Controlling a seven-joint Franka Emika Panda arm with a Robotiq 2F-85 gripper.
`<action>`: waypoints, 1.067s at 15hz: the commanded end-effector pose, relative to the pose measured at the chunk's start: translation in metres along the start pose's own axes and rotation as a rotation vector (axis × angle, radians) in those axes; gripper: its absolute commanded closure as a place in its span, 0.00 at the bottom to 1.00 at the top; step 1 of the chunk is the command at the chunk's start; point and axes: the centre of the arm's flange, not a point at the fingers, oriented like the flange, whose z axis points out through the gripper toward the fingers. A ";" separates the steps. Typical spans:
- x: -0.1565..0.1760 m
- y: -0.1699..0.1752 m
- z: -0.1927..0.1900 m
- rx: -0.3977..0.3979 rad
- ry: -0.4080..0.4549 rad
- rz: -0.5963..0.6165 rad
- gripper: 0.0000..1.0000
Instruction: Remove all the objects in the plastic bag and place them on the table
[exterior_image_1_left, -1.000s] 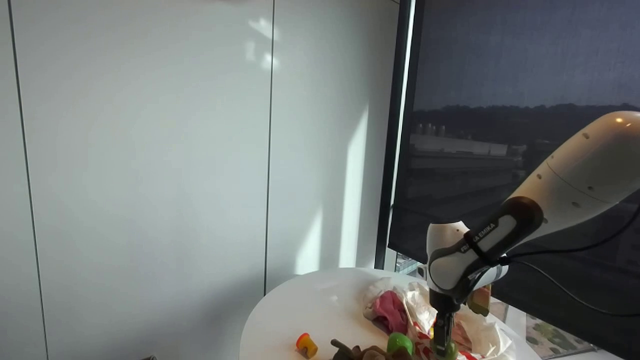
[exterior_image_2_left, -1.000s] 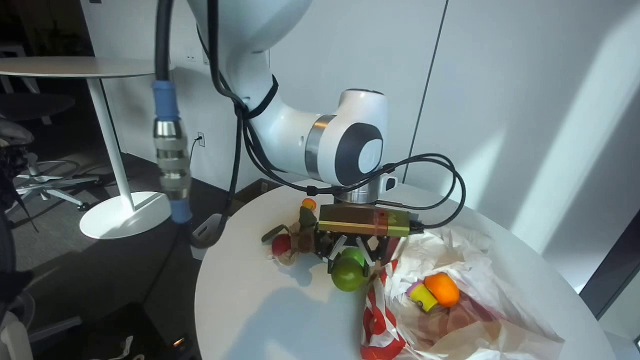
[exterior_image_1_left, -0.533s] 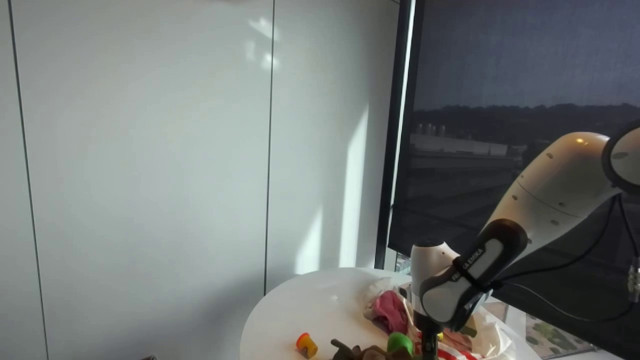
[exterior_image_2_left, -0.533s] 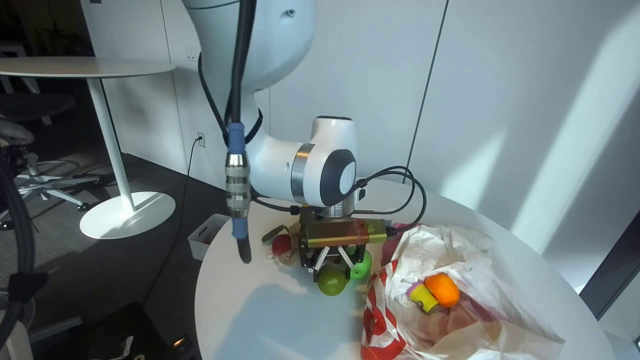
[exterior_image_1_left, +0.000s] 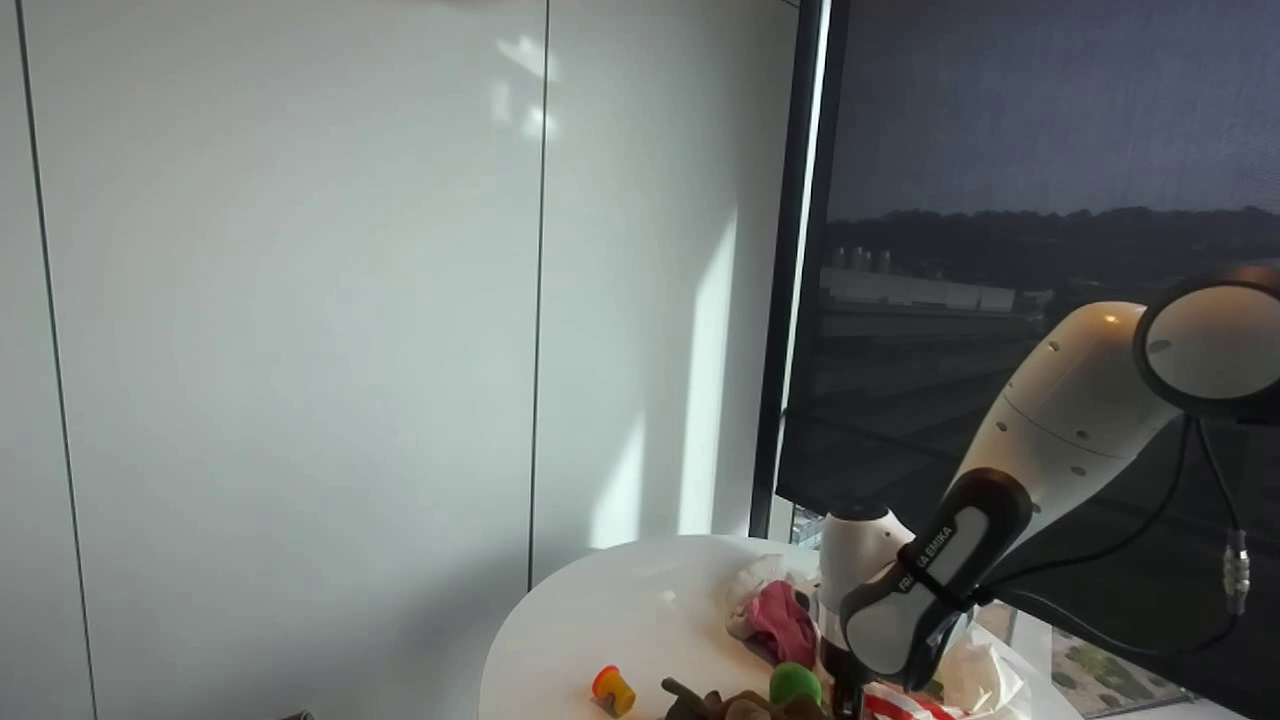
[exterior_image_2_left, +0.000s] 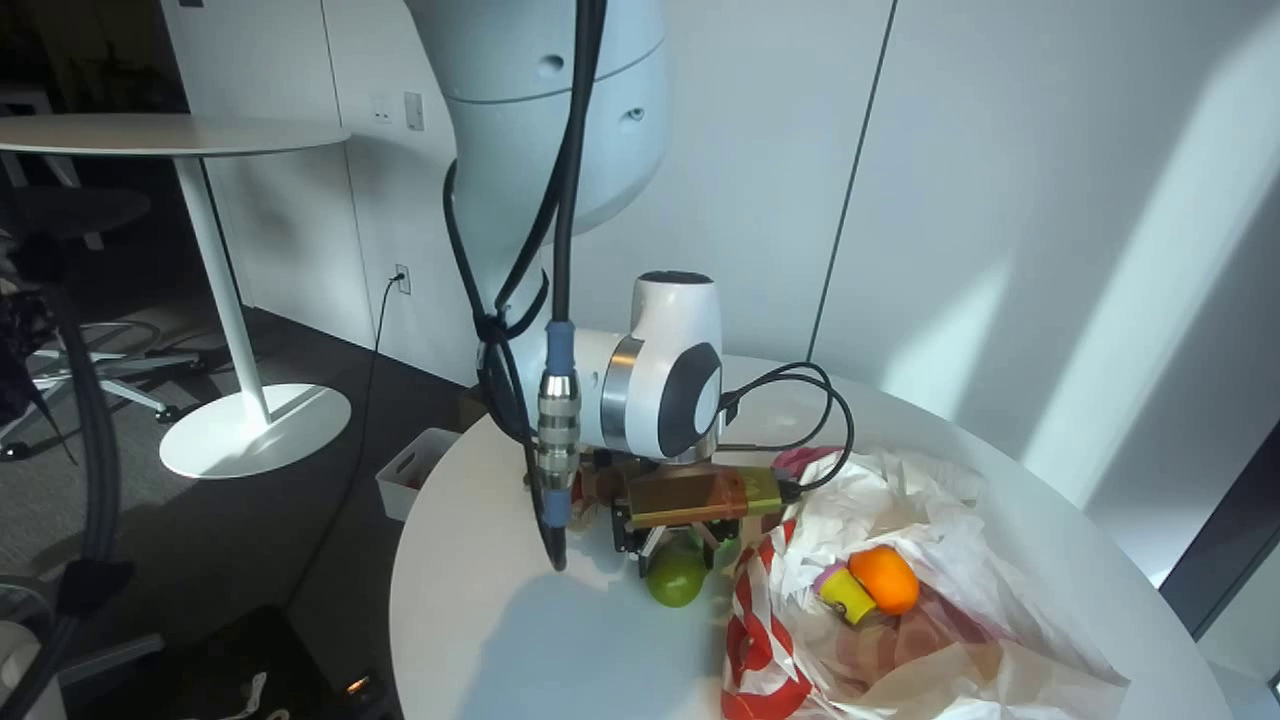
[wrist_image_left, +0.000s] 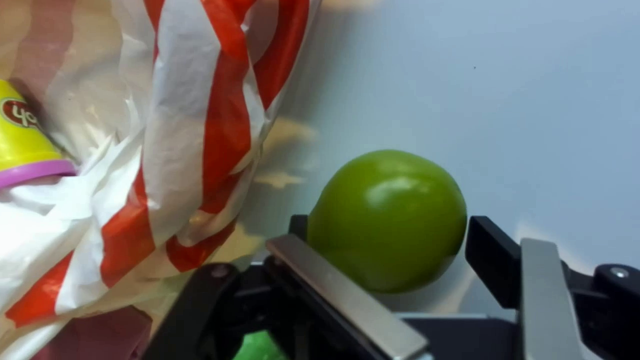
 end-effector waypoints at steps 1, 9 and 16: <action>-0.004 -0.005 -0.039 0.011 0.050 0.011 0.00; -0.060 0.067 -0.113 -0.080 0.044 0.374 0.00; -0.082 0.143 -0.070 -0.194 0.037 0.525 0.00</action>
